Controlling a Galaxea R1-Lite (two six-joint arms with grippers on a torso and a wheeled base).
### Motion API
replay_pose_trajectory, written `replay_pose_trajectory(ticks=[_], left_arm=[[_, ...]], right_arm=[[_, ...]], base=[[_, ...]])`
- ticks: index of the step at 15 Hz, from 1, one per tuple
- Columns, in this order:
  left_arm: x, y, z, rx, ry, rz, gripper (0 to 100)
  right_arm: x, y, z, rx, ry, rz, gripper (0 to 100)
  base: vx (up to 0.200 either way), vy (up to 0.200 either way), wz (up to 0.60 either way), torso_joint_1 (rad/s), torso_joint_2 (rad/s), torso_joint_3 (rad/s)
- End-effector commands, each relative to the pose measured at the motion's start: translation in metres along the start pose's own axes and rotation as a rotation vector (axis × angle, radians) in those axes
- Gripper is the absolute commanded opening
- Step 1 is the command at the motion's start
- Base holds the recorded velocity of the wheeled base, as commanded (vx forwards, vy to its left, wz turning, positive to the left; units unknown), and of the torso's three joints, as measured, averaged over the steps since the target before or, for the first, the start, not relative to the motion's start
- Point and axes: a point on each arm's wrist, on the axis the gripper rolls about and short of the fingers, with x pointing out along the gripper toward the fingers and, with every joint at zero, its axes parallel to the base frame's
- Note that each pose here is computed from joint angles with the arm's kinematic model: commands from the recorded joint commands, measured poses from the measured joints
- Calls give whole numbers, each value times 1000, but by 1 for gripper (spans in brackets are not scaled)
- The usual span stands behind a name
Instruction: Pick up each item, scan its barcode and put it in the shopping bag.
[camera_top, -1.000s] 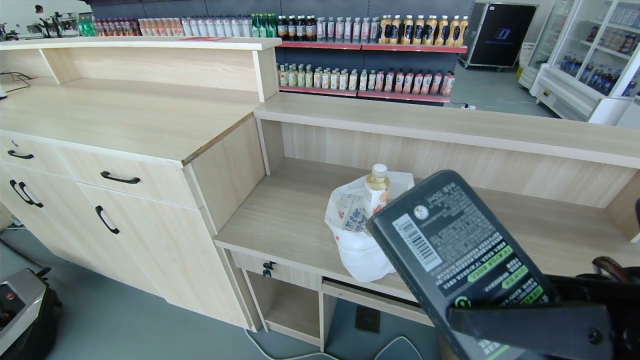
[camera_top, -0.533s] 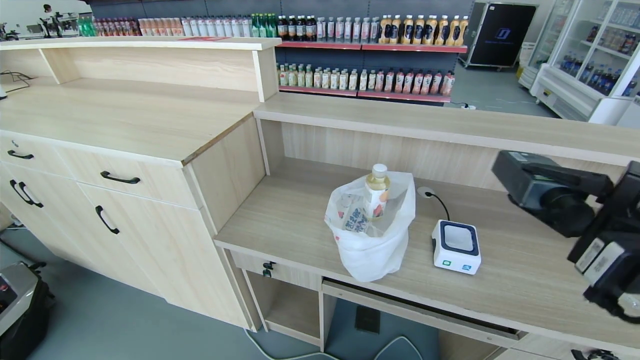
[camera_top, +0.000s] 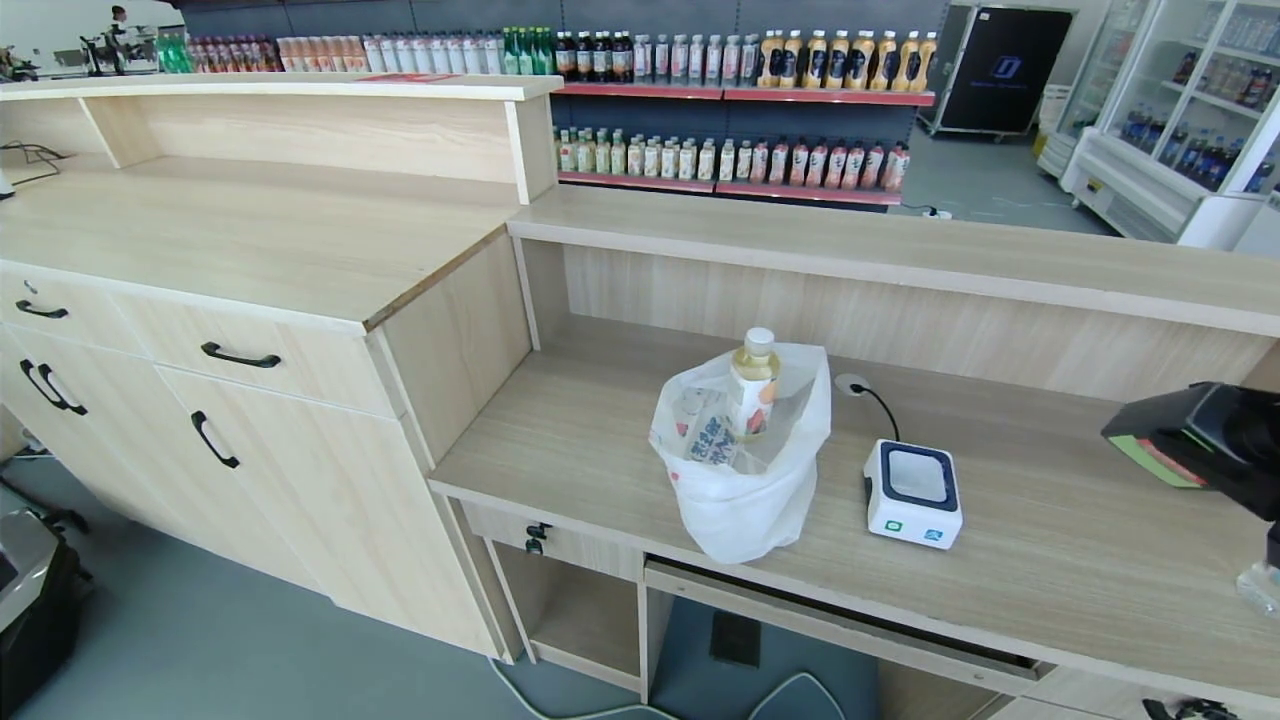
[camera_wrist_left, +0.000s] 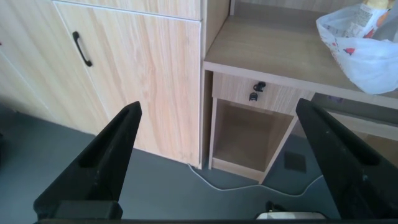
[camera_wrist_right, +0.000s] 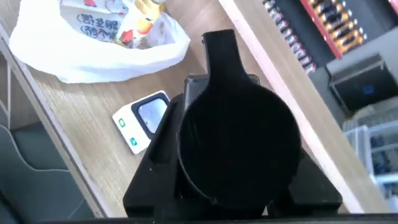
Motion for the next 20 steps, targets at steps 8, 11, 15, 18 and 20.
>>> replay_pose_trajectory(ticks=[8,11,15,18,20], left_arm=[[0,0,0,0,-1,1,100],[0,0,0,0,-2,1,100],[0,0,0,0,-1,1,100],[0,0,0,0,-1,1,100],[0,0,0,0,-2,1,100]], right_arm=[[50,-5,-40,1048,312,-142,0],[69,-19,-67,1236,368,-215,0],[99,-32,-99,1298,418,-239,0],[117,-27,-105,1295,385,-170,0],[126,-22,-114,1296,382,-142,0]], base=[[0,0,225,0,1,1],[0,0,0,0,0,0],[0,0,0,0,0,0],[0,0,0,0,0,0],[0,0,0,0,0,0]])
